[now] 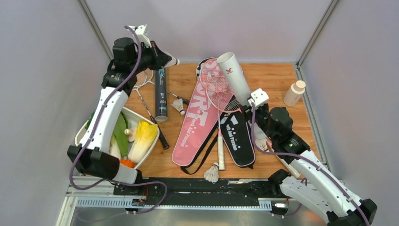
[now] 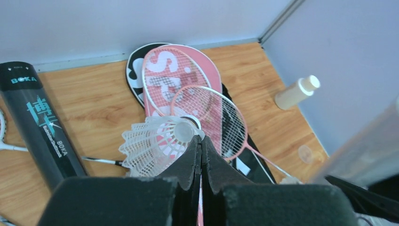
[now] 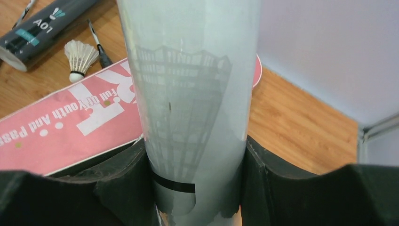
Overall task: Pack up the badminton gear
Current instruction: Place the shuttlecock at the shuttle tube.
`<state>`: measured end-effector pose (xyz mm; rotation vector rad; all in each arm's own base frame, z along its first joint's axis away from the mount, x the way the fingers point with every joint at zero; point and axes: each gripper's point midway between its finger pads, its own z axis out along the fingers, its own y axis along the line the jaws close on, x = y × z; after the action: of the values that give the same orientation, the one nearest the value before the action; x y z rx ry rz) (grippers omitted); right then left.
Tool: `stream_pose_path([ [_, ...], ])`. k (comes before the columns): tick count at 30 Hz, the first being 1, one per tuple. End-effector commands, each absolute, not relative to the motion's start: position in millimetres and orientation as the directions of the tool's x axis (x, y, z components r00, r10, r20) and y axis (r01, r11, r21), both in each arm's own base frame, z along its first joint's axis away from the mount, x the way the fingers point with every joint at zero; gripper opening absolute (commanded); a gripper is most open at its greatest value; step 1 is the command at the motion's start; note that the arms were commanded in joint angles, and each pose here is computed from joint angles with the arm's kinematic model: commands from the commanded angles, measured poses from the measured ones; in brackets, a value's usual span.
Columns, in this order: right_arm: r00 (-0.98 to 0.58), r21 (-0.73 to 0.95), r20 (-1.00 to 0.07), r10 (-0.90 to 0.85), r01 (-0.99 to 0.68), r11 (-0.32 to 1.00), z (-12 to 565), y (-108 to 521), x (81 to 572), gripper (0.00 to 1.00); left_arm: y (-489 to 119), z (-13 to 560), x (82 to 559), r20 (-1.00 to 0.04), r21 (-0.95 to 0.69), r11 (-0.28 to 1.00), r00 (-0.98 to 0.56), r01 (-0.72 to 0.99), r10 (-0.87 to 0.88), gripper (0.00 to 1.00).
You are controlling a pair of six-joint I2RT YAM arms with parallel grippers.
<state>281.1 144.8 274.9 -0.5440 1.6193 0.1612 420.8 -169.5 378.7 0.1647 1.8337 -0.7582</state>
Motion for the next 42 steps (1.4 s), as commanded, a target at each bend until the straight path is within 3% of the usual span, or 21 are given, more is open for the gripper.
stream_pose_path([
  [1,0.298,-0.483,-0.875,-0.382,-0.492,0.724,302,165,278,0.2,-172,394,366,-0.858,-0.444,0.753,-0.474,0.486,-0.2,0.0],
  [6,0.397,-0.62,-0.785,-0.476,-0.524,0.584,284,180,277,0.17,-185,410,321,-0.823,-0.51,0.66,-0.535,0.551,-0.19,0.0],
  [10,0.459,-0.663,-0.748,-0.479,-0.495,0.561,285,183,277,0.18,-201,423,286,-0.799,-0.564,0.551,-0.575,0.615,-0.176,0.0],
  [22,0.519,-0.705,-0.708,-0.48,-0.481,0.521,284,188,272,0.19,-217,454,229,-0.811,-0.574,0.421,-0.559,0.702,-0.173,0.0],
  [34,0.551,-0.706,-0.705,-0.446,-0.483,0.519,293,192,267,0.18,-225,448,210,-0.797,-0.597,0.379,-0.578,0.707,-0.178,0.0],
  [42,0.549,-0.694,-0.716,-0.431,-0.496,0.522,291,197,268,0.18,-255,444,206,-0.778,-0.628,0.251,-0.595,0.737,-0.202,0.0],
])
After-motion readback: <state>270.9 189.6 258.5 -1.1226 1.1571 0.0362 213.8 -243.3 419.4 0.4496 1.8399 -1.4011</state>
